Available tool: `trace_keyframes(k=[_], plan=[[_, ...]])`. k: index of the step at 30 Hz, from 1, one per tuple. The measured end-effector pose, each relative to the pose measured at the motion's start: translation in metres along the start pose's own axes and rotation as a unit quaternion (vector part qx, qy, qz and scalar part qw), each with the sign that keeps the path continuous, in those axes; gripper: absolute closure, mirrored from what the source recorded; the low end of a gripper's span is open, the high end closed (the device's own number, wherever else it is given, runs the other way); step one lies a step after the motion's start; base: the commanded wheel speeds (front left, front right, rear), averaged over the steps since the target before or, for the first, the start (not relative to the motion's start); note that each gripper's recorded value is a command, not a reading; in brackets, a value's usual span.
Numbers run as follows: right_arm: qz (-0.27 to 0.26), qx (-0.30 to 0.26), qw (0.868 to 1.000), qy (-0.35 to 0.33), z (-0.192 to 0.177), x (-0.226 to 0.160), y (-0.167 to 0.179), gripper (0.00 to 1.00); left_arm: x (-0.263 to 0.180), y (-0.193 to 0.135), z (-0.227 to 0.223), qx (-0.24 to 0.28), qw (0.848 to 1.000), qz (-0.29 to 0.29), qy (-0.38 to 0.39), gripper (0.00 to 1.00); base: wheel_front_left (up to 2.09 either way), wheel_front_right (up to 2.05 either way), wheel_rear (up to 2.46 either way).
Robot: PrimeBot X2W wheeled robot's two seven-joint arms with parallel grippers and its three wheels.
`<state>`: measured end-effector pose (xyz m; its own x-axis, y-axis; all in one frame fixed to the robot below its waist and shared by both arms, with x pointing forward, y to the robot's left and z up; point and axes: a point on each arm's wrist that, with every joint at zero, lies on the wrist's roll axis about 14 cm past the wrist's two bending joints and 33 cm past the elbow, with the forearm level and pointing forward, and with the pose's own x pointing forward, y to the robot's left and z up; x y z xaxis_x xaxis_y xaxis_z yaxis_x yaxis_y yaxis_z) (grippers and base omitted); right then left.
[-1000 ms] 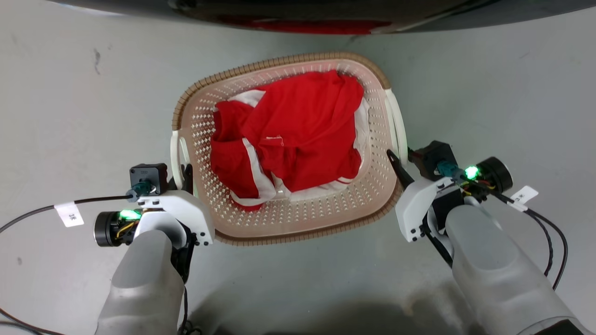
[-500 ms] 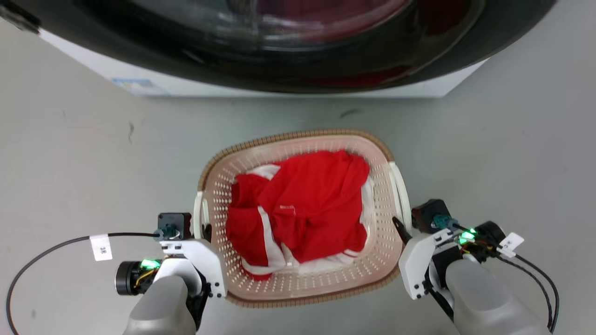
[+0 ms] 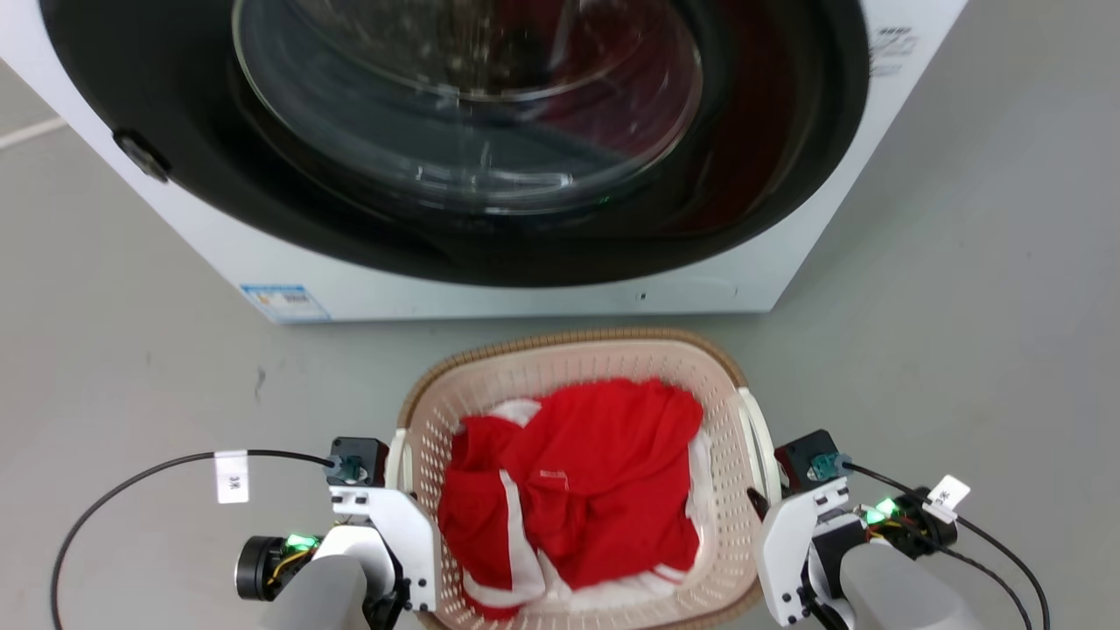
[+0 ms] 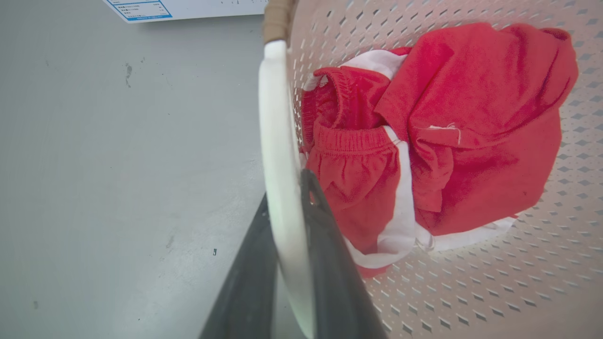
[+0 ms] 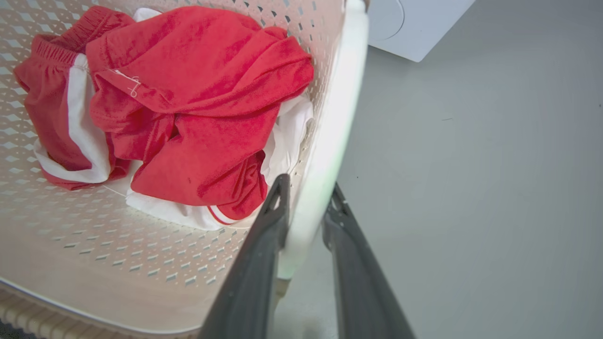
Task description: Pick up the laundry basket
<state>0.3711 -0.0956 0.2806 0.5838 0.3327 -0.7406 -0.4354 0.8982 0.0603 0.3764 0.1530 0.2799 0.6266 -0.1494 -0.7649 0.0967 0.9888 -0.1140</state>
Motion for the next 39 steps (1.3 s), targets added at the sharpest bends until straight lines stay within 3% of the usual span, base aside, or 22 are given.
trace_keyframes(k=[19, 39], plan=[[-0.031, 0.024, 0.999, 0.01, -0.006, -0.057, 0.006, 1.0, -0.049, -0.025, 0.019, 0.05, 0.998, -0.03, 0.0, 1.0, 0.0, 0.0, 0.0], [-0.035, 0.019, 0.999, 0.006, -0.002, -0.068, 0.008, 1.0, -0.064, -0.027, 0.012, 0.045, 0.998, -0.041, 0.008, 1.0, 0.0, 0.0, 0.0]])
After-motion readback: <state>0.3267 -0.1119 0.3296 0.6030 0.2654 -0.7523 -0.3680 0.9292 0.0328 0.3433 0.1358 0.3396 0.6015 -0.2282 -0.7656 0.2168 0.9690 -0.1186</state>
